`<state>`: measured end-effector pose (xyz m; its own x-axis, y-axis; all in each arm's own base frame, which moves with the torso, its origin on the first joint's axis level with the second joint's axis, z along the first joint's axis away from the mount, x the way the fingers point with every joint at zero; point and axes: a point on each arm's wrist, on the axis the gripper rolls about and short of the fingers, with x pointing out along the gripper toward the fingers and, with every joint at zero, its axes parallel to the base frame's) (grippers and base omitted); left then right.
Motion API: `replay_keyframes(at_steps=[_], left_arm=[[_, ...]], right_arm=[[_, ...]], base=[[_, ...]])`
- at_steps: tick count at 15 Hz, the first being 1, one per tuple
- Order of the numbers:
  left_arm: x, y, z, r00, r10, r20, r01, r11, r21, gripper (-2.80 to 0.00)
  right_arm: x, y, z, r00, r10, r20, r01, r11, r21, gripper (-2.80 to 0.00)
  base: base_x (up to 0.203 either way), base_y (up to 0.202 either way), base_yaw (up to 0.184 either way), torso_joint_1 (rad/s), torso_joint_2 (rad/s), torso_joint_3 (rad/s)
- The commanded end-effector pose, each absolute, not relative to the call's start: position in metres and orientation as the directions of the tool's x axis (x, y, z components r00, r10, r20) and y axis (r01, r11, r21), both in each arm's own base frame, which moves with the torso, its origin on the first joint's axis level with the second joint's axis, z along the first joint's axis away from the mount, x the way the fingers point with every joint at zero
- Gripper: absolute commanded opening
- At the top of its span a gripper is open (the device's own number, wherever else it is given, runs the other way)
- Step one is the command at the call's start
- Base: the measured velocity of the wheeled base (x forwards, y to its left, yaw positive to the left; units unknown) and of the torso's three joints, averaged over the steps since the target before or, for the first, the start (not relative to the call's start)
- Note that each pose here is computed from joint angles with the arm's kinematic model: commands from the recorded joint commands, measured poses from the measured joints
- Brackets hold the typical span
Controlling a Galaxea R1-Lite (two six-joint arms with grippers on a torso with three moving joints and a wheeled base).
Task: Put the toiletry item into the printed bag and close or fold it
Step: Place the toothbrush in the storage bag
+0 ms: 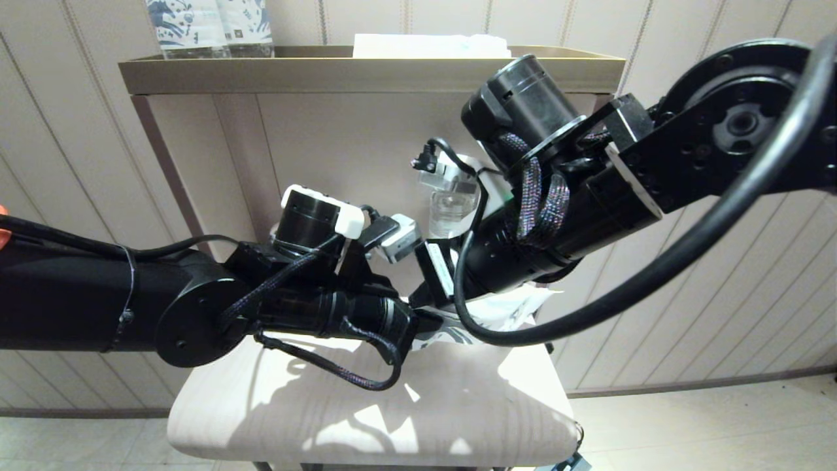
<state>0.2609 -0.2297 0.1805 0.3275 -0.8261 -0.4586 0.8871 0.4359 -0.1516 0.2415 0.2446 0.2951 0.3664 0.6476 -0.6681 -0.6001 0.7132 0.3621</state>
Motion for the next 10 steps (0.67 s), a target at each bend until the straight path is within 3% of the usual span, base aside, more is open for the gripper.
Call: replay_keyframes(at_steps=[1, 10], left_arm=[[0.261, -0.230, 0.180, 0.326, -0.827, -0.458, 0.888, 0.434, -0.153, -2.80], [0.260, -0.229, 0.183, 0.328, -0.830, -0.450, 0.889, 0.433, -0.150, -2.80]], right_arm=[[0.244, 0.240, 0.295, 0.370, 0.641, -0.673, -0.588, 0.722, 0.364, -2.80], [0.247, 0.230, 0.287, 0.370, 0.612, -0.699, -0.555, 0.749, 0.362, -2.80]], base=[[0.000, 0.000, 0.000, 0.000, 0.00, 0.000], [0.000, 0.000, 0.000, 0.000, 0.00, 0.000]])
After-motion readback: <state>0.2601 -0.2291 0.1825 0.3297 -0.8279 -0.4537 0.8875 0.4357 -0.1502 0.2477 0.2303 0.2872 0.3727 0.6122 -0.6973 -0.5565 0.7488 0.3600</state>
